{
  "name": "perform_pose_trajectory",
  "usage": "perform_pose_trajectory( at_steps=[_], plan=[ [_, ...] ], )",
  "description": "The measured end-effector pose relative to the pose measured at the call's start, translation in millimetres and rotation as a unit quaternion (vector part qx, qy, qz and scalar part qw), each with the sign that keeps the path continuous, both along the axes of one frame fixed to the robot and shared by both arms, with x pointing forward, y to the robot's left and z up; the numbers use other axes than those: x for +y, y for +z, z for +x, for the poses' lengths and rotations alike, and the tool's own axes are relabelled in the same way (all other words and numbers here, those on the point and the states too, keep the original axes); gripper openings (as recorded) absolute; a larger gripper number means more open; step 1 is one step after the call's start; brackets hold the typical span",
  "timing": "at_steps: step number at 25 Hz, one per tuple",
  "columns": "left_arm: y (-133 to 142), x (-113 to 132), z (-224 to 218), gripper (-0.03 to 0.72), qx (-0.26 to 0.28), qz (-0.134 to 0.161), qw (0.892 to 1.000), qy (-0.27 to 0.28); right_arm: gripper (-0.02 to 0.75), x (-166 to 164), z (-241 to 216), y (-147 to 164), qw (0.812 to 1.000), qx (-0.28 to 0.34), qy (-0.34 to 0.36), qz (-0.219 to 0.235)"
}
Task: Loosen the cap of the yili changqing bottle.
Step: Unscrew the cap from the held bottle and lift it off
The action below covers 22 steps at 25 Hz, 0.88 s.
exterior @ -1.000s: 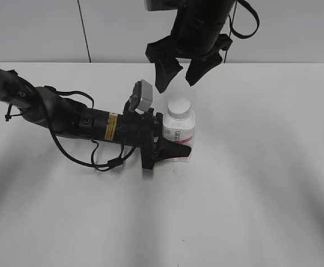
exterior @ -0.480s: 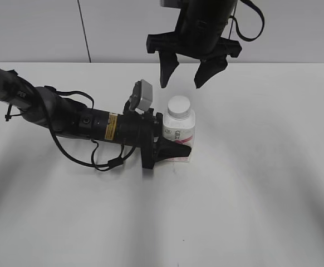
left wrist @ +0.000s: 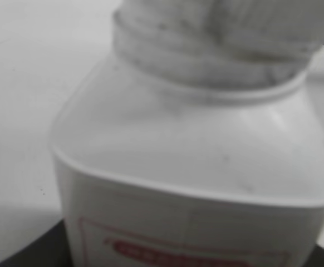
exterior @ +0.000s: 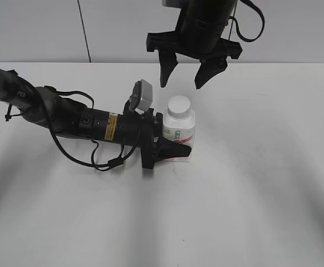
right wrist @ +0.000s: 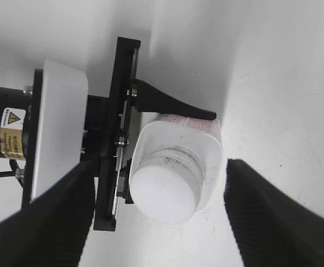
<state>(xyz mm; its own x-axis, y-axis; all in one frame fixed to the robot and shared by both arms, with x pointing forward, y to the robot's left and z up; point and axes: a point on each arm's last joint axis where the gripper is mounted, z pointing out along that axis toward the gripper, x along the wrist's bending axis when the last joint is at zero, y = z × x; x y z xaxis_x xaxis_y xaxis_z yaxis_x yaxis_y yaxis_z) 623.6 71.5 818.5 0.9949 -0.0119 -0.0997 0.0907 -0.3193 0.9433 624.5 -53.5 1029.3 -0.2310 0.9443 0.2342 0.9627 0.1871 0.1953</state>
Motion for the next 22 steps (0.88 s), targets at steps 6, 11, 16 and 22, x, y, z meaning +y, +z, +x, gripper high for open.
perform_pose_trajectory(
  at_steps=[6,11,16,22],
  plan=[
    [0,0,0,0.397,0.000,0.000,1.000,0.000,0.566,0,0,-2,1.000,0.003,-0.002,0.000],
    [0,0,0,0.397,0.001,0.000,1.000,0.000,0.566,2,2,-11,1.000,0.014,-0.003,-0.002],
    [0,0,0,0.397,0.002,0.000,1.000,0.001,0.566,2,2,-13,1.000,0.015,-0.003,-0.003],
    [0,0,0,0.397,0.003,0.000,1.000,0.001,0.566,2,2,-15,1.000,0.018,-0.003,-0.005]
  ],
)
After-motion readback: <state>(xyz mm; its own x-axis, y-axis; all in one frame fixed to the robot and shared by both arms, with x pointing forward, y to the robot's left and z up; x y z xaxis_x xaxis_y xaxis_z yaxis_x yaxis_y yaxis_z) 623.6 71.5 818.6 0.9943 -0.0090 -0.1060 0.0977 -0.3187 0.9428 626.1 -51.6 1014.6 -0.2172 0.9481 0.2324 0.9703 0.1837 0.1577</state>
